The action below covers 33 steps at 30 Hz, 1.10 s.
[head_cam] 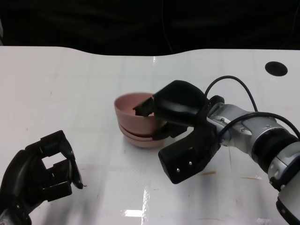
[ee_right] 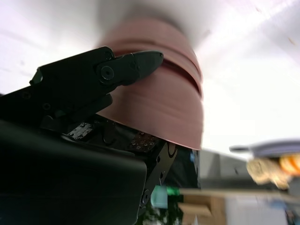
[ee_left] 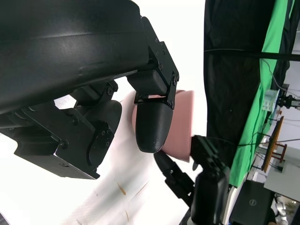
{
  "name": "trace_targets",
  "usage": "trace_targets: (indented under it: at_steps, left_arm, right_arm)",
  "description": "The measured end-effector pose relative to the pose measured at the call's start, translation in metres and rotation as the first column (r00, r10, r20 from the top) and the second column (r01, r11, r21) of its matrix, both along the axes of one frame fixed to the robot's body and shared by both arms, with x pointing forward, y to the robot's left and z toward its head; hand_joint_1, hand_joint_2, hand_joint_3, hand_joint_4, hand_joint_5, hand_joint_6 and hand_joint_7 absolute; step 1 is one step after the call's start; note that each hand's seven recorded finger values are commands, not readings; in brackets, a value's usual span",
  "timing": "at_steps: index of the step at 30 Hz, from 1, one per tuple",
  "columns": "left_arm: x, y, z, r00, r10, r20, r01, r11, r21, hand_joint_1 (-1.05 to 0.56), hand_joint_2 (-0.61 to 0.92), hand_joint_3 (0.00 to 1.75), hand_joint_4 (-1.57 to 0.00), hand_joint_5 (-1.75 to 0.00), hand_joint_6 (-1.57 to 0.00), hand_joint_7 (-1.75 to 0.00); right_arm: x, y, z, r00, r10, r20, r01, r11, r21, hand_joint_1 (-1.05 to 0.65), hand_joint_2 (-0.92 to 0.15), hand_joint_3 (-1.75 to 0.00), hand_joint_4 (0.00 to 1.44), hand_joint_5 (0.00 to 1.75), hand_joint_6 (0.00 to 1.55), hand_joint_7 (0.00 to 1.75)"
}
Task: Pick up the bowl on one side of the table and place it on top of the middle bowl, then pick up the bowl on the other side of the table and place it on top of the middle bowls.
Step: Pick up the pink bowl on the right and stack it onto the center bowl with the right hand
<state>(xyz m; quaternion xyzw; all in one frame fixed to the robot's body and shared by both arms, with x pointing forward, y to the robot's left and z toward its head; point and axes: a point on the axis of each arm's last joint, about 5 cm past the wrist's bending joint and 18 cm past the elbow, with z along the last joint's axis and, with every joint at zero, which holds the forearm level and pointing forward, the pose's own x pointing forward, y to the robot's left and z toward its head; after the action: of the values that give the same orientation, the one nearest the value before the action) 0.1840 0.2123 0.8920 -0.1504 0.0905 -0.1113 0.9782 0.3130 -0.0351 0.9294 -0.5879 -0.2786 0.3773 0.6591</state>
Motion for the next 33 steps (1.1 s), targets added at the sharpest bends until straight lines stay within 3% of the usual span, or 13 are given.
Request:
trace_targets:
  at_steps: [1,3,6,15,28,33]
  left_arm:
    - [0.0,0.0,0.0,1.0,0.0,0.0,0.0,1.0,0.0,0.22,0.69,1.49,-0.81,-1.75,-0.77,-1.75]
    - [0.0,0.0,0.0,1.0,0.002,-0.004,-0.002,1.0,0.0,0.22,0.69,1.48,-0.81,-1.75,-0.76,-1.75]
    - [0.0,0.0,0.0,1.0,0.005,-0.016,-0.005,1.0,0.0,0.23,0.69,1.48,-0.82,-1.75,-0.76,-1.75]
    - [0.0,-0.001,0.0,1.0,0.012,-0.028,-0.012,1.0,0.002,0.22,0.68,1.47,-0.8,-1.75,-0.78,-1.75]
    - [0.0,0.0,-0.001,0.999,0.014,-0.032,-0.014,1.0,-0.002,0.22,0.71,1.46,-0.76,-1.75,-0.78,-1.75]
    - [0.0,0.0,-0.001,0.999,0.015,-0.028,-0.015,1.0,-0.003,0.22,0.7,1.47,-0.78,-1.75,-0.78,-1.75]
  right_arm:
    - [0.001,0.0,0.0,1.0,-0.01,-0.022,0.01,1.0,-0.024,-0.81,-0.92,-0.45,0.18,0.08,0.31,0.01]
    - [0.001,-0.001,0.0,0.998,-0.026,-0.051,0.023,0.998,-0.062,-0.92,-0.92,-0.57,0.06,0.02,0.14,0.0]
    - [0.001,-0.001,-0.001,0.998,-0.038,-0.057,0.033,0.995,-0.089,-1.03,-0.92,-0.75,0.01,0.0,0.01,0.0]
    - [-0.002,0.0,-0.007,0.999,-0.029,-0.033,0.024,0.991,-0.128,-1.04,-0.92,-0.86,0.0,0.0,0.0,0.0]
    - [-0.003,-0.001,-0.011,0.999,-0.027,0.032,0.033,0.984,-0.173,-1.0,-0.92,-0.9,0.0,0.0,0.0,0.0]
    - [-0.005,-0.003,-0.018,0.998,-0.041,0.049,0.05,0.982,-0.18,-0.99,-0.92,-0.92,0.0,0.0,0.0,0.0]
